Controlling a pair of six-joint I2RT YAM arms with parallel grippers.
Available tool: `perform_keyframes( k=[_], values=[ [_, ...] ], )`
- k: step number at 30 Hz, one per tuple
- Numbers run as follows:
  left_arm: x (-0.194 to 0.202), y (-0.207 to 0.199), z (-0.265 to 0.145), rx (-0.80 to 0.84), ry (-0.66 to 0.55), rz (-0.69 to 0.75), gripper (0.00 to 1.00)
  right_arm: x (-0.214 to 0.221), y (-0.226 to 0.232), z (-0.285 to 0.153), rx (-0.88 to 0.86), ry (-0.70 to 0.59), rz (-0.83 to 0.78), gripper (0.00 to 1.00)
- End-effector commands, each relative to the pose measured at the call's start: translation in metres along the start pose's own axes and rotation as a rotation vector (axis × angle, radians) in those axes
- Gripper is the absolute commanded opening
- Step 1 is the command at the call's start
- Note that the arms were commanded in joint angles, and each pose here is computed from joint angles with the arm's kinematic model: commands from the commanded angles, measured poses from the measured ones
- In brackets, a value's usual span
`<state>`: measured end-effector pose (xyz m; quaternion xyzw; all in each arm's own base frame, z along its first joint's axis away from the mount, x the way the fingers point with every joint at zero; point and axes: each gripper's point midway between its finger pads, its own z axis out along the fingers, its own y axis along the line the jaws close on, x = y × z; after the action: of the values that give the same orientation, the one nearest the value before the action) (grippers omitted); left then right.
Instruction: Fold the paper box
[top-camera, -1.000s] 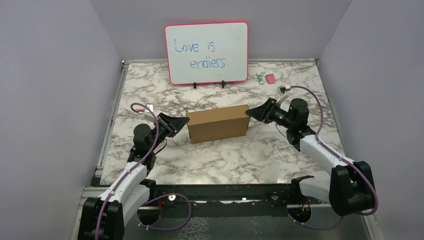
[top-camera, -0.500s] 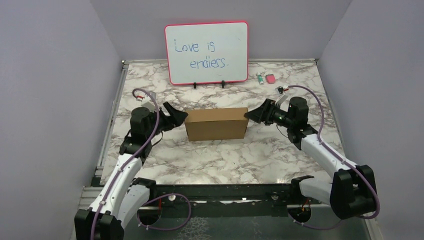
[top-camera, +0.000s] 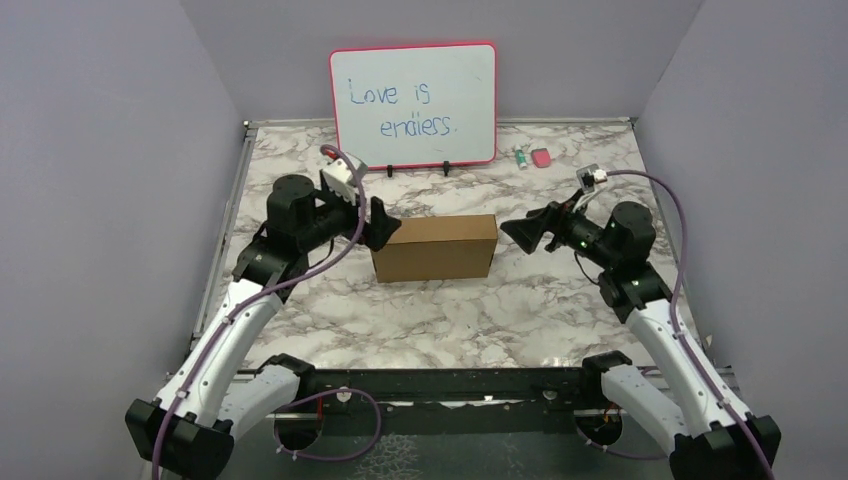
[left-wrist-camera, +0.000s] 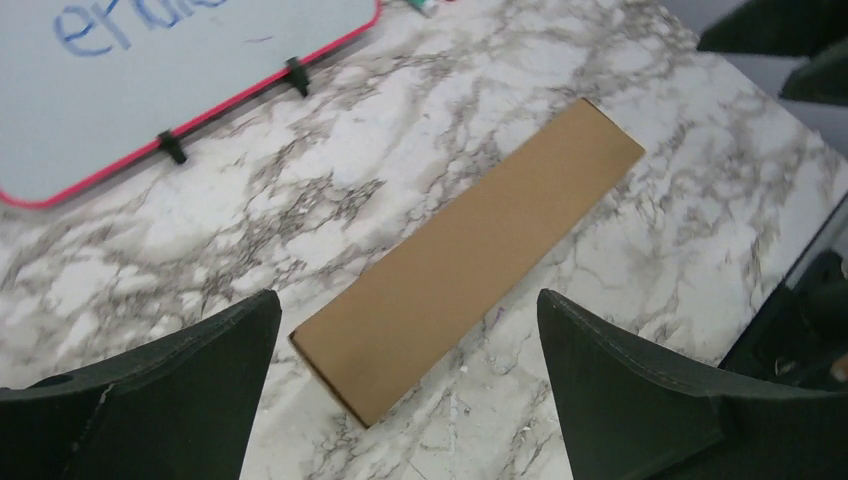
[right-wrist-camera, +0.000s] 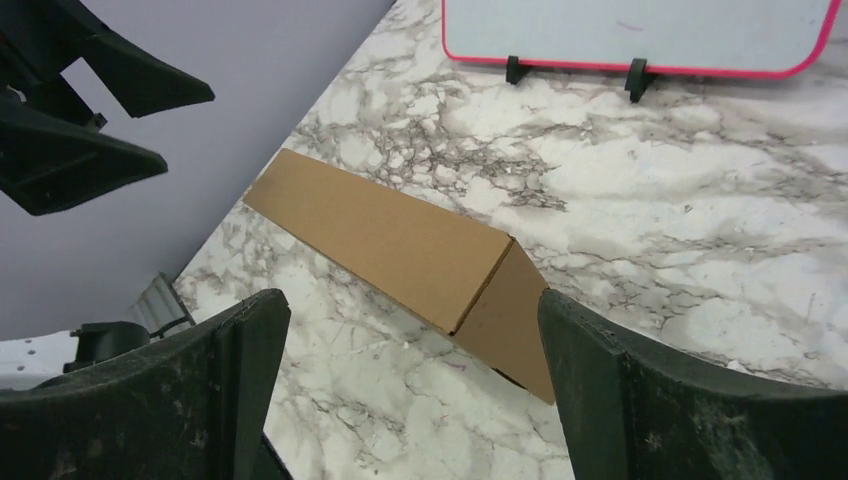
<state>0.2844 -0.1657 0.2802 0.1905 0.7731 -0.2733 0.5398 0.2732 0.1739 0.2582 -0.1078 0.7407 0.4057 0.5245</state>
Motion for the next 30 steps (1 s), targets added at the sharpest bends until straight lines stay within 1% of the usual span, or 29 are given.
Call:
perform_keyframes(
  k=[1, 5, 9, 14, 23, 28, 30],
  values=[
    [-0.005, -0.051, 0.005, 0.231, 0.012, 0.304, 0.99, -0.018, 0.008, -0.020, 0.042, -0.067, -0.120, 1.00],
    [0.005, -0.076, 0.016, 0.389, 0.030, 0.436, 0.99, -0.025, 0.020, -0.038, 0.028, -0.140, -0.190, 1.00],
    [0.014, -0.084, 0.033, 0.449, 0.097, 0.526, 0.99, -0.016, 0.021, -0.048, 0.029, -0.157, -0.223, 1.00],
    [0.027, -0.092, 0.047, 0.523, 0.129, 0.698, 0.99, -0.014, 0.018, -0.054, 0.057, -0.172, -0.248, 1.00],
    [0.062, -0.099, 0.079, 0.603, 0.258, 0.755, 0.97, -0.014, 0.018, -0.058, 0.061, -0.179, -0.264, 1.00],
    [0.071, -0.089, 0.094, 0.549, 0.305, 0.806, 0.94, -0.011, 0.029, -0.058, 0.002, -0.168, -0.284, 1.00],
    [0.072, -0.088, 0.097, 0.538, 0.316, 0.809, 0.91, -0.011, 0.029, -0.057, 0.001, -0.165, -0.285, 0.99]
  ],
)
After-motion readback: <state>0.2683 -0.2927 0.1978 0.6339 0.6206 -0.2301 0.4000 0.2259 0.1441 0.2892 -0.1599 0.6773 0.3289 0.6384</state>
